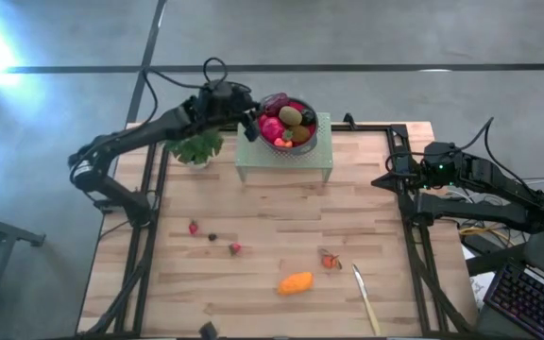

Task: Pick & Place Fruit
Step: Put the black cherry into the red strainer bowl on the shelf

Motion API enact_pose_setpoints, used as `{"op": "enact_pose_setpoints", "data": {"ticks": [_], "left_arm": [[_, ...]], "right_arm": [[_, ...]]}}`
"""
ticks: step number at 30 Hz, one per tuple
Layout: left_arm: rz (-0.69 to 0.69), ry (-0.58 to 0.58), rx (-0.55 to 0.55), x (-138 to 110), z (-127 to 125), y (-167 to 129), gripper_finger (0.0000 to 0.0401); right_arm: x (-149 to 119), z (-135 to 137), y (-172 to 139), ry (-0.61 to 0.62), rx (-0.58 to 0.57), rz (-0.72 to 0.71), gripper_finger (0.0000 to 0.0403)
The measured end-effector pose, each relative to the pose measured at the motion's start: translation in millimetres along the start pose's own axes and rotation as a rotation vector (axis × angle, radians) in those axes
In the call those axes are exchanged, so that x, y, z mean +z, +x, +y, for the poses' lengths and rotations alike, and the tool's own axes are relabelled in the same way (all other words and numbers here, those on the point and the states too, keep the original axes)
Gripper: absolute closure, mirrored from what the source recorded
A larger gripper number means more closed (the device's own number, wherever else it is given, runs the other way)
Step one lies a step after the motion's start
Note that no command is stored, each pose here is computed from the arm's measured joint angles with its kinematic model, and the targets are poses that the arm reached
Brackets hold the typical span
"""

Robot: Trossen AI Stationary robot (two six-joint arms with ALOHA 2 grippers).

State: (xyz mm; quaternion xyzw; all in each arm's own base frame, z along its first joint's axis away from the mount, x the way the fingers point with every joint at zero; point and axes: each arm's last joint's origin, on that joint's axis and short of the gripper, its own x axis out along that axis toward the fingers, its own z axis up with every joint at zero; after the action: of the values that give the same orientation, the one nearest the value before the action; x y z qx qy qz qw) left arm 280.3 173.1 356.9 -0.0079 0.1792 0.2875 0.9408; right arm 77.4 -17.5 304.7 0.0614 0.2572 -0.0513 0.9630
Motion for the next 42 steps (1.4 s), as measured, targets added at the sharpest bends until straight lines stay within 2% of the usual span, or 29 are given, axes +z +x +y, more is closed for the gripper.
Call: {"op": "enact_pose_setpoints", "data": {"ticks": [14,42], "left_arm": [[0.049,-0.002,-0.032,-13,-1,23,0.0278],[0.053,0.058,-0.033,-14,-1,23,0.0277]], "right_arm": [[0,0,0,0.000,0.000,0.000,0.0394],[0,0,0,0.000,0.000,0.000,0.0394]]}}
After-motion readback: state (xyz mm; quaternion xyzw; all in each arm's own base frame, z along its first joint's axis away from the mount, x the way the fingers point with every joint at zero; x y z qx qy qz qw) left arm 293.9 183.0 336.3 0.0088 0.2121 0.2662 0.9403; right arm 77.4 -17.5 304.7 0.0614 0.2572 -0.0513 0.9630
